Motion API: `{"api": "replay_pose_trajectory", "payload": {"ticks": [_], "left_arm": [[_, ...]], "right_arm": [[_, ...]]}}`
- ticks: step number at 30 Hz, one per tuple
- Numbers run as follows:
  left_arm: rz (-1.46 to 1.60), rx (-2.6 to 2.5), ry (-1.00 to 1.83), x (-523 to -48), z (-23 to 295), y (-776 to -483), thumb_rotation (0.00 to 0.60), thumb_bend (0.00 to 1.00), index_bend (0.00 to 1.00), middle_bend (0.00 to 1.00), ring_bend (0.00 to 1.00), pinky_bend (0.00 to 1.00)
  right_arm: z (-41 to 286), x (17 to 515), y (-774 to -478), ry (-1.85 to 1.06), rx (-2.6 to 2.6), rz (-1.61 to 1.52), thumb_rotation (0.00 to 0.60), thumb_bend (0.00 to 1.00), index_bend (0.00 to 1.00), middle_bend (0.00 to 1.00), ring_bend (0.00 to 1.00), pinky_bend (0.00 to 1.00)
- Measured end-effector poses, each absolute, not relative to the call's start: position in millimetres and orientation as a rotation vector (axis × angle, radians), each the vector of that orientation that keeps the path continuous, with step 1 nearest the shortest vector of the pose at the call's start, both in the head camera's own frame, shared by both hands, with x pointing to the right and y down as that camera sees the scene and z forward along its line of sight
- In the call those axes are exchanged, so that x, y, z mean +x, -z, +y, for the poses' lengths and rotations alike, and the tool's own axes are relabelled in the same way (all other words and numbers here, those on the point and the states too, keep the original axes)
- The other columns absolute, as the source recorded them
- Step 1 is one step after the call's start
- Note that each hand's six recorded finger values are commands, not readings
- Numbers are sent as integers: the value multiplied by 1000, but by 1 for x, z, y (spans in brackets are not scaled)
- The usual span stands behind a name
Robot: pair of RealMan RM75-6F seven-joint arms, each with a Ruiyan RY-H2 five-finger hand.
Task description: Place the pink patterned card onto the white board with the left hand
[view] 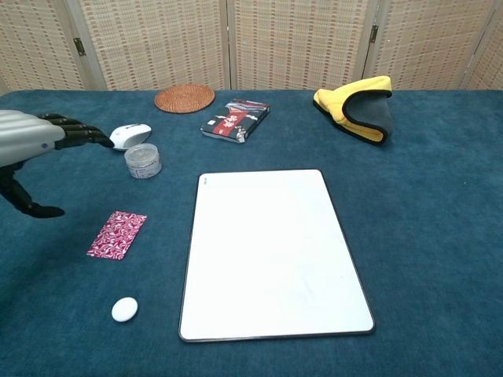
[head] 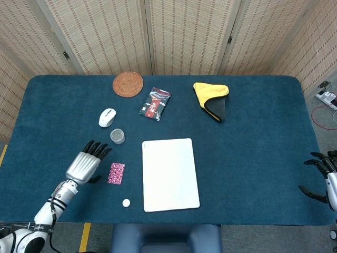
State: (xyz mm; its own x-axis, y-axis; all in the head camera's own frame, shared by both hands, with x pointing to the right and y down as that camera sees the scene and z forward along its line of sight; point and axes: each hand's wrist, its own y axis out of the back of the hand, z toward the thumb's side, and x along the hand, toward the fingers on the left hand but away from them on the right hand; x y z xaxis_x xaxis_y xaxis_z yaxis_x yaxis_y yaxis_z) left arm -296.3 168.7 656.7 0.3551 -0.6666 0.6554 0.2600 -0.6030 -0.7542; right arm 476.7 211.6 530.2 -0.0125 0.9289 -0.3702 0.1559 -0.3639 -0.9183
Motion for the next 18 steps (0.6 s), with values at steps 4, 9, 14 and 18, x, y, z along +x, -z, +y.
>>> {"api": "replay_pose_trajectory", "payload": {"ticks": [4, 9, 14, 18], "left_arm": [[297, -1784, 1407, -285, 171, -666, 600, 269, 122, 56, 23, 0], [238, -1805, 1457, -275, 178, -677, 600, 268, 135, 54, 21, 0], [201, -1828, 1494, -265, 186, -688, 600, 269, 147, 54, 20, 0], [202, -1829, 1508, -261, 191, -694, 600, 269, 149, 55, 21, 0]], "right_arm": [[212, 478, -531, -1444, -1583, -1155, 600, 37, 347, 233, 222, 31], [212, 482, -533, -1455, -1584, -1158, 600, 38, 347, 233, 221, 31], [213, 484, -534, -1456, -1586, -1160, 600, 37, 347, 233, 222, 31], [213, 485, -534, -1457, -1586, -1162, 600, 38, 347, 233, 222, 31]]}}
